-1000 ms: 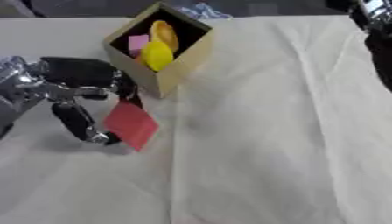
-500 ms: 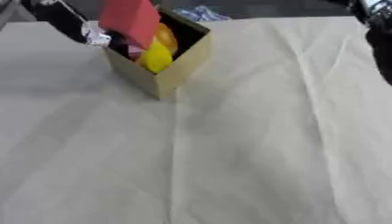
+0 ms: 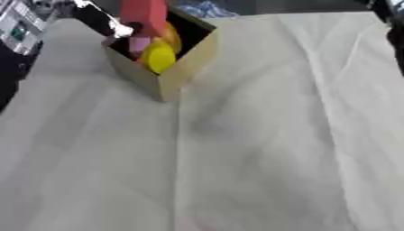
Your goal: Pick up objects on the table and place them in the box.
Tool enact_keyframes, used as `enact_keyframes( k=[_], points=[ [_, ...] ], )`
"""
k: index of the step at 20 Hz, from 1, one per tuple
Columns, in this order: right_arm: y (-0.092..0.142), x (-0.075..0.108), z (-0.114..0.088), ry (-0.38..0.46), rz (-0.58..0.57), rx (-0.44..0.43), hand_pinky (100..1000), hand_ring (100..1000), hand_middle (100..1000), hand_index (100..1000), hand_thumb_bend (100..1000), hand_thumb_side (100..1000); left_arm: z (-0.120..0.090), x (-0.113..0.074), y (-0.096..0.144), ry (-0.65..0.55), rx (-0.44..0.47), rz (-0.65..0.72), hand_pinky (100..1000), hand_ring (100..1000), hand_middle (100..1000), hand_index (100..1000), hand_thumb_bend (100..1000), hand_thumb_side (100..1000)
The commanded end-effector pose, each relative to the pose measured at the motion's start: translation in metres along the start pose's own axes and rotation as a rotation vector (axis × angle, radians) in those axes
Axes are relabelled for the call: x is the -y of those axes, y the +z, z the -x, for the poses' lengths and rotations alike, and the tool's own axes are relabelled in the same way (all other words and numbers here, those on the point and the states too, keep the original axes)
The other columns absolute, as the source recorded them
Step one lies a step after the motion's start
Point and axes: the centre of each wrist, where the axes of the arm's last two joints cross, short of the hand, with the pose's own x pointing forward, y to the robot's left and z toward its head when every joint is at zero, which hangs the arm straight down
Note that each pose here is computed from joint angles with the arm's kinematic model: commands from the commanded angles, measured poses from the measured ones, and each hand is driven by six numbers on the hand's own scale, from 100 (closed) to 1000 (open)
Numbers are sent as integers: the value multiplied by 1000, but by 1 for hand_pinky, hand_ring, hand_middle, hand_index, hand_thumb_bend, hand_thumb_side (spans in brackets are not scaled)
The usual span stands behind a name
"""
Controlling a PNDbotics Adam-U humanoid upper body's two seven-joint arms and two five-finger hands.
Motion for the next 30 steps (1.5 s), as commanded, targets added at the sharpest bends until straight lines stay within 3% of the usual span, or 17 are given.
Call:
enact_keyframes(
  k=[1, 3, 5, 8, 14, 15, 18, 22, 26, 30],
  points=[
    [-4, 5, -11, 39, -11, 37, 888, 861, 683, 843, 100, 710, 8, -4, 0, -16, -29, -23, 814, 752, 765, 868, 401, 491],
    [-4, 5, -10, 37, -11, 35, 888, 861, 683, 843, 100, 711, 11, 1, 0, -25, -46, -27, 852, 812, 839, 932, 538, 612],
    [-3, 5, -10, 38, -7, 30, 888, 861, 683, 843, 100, 711, 13, -1, 3, -48, -58, -58, 871, 835, 865, 962, 616, 630],
    [-2, 5, -9, 34, -5, 22, 888, 860, 682, 843, 100, 711, 13, -9, 6, -75, -72, -128, 867, 829, 855, 961, 640, 612],
    [-1, 4, -7, 29, -6, 14, 888, 860, 682, 842, 100, 711, 9, -22, 12, -71, -76, -208, 860, 818, 843, 951, 587, 591],
    [0, 4, -7, 29, -5, 13, 888, 860, 683, 842, 100, 707, 9, -26, 14, -70, -71, -225, 848, 793, 808, 912, 469, 563],
    [0, 4, -7, 31, 0, 18, 887, 861, 685, 842, 100, 698, 3, -47, 35, -42, -42, -381, 839, 753, 757, 865, 350, 577],
    [-4, 5, -10, 43, 16, 56, 887, 861, 690, 844, 100, 683, -17, -62, 88, 130, 39, -663, 839, 721, 722, 841, 272, 562],
    [-7, 4, -12, 49, 47, 105, 887, 862, 698, 848, 100, 668, -44, -46, 145, 402, 128, -866, 838, 705, 703, 841, 250, 593],
    [-9, 2, -13, 50, 63, 139, 891, 864, 708, 857, 100, 660, -57, -22, 186, 639, 121, -1018, 844, 706, 706, 846, 254, 643]
  ],
)
